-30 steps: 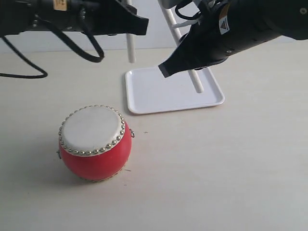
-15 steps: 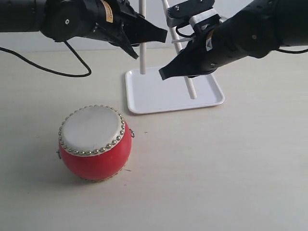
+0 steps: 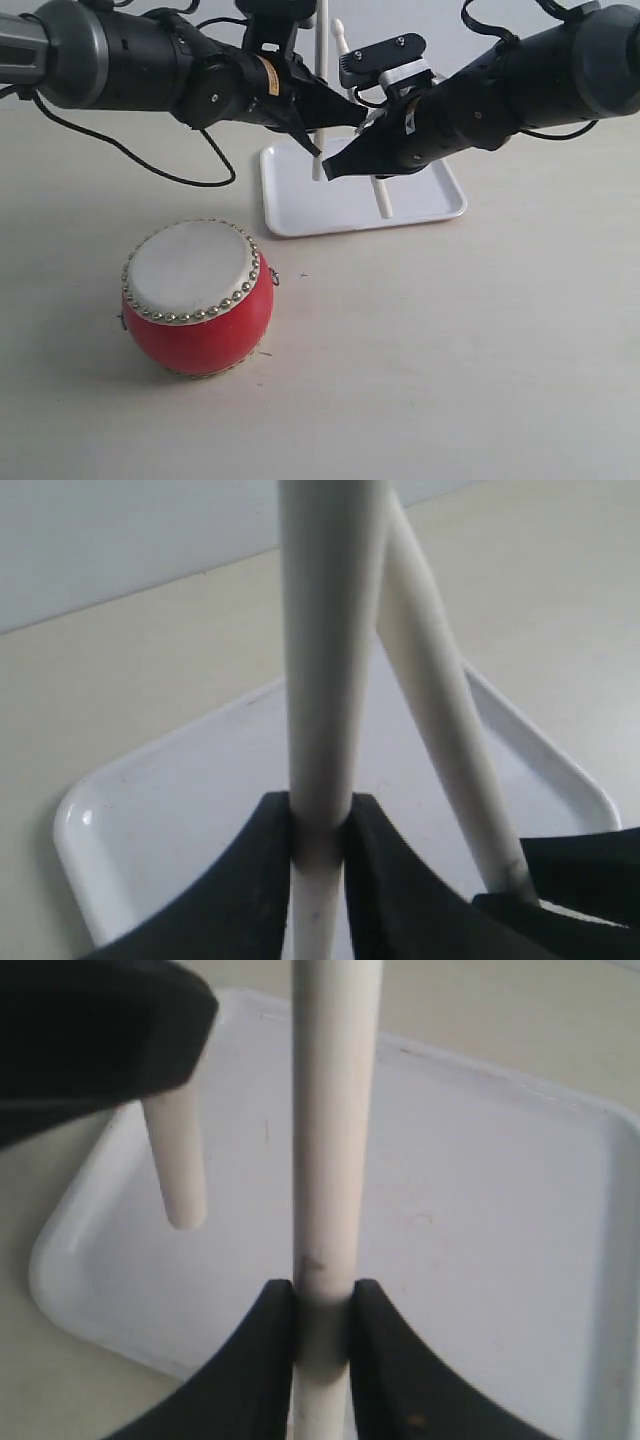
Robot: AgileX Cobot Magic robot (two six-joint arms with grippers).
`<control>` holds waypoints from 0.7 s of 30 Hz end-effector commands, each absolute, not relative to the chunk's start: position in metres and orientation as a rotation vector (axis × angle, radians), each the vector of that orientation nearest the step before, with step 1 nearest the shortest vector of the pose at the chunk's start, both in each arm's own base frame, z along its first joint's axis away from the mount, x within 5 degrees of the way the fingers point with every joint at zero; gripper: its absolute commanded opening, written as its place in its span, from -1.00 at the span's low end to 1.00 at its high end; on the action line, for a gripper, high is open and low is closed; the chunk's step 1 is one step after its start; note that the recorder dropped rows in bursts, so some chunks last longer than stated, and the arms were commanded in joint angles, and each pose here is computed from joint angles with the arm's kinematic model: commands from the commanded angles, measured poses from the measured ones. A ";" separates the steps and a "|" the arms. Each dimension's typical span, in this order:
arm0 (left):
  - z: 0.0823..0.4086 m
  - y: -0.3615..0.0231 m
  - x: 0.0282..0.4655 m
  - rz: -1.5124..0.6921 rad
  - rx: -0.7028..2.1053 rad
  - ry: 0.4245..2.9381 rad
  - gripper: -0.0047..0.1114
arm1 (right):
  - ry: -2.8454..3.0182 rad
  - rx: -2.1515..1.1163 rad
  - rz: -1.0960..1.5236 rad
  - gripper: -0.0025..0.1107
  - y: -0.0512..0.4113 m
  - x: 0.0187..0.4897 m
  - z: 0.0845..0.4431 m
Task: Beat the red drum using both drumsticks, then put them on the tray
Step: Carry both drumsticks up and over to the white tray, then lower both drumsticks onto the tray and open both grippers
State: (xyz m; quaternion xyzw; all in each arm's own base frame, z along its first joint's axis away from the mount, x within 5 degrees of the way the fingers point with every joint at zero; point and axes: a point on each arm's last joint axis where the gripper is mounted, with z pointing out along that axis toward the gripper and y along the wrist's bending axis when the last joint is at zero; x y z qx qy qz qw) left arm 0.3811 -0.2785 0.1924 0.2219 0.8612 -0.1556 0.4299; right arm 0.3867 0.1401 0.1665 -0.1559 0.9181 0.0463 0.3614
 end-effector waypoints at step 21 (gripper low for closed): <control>0.130 -0.260 0.406 -0.303 0.566 2.247 -0.92 | 2.345 -0.382 0.095 -0.96 0.138 0.439 0.131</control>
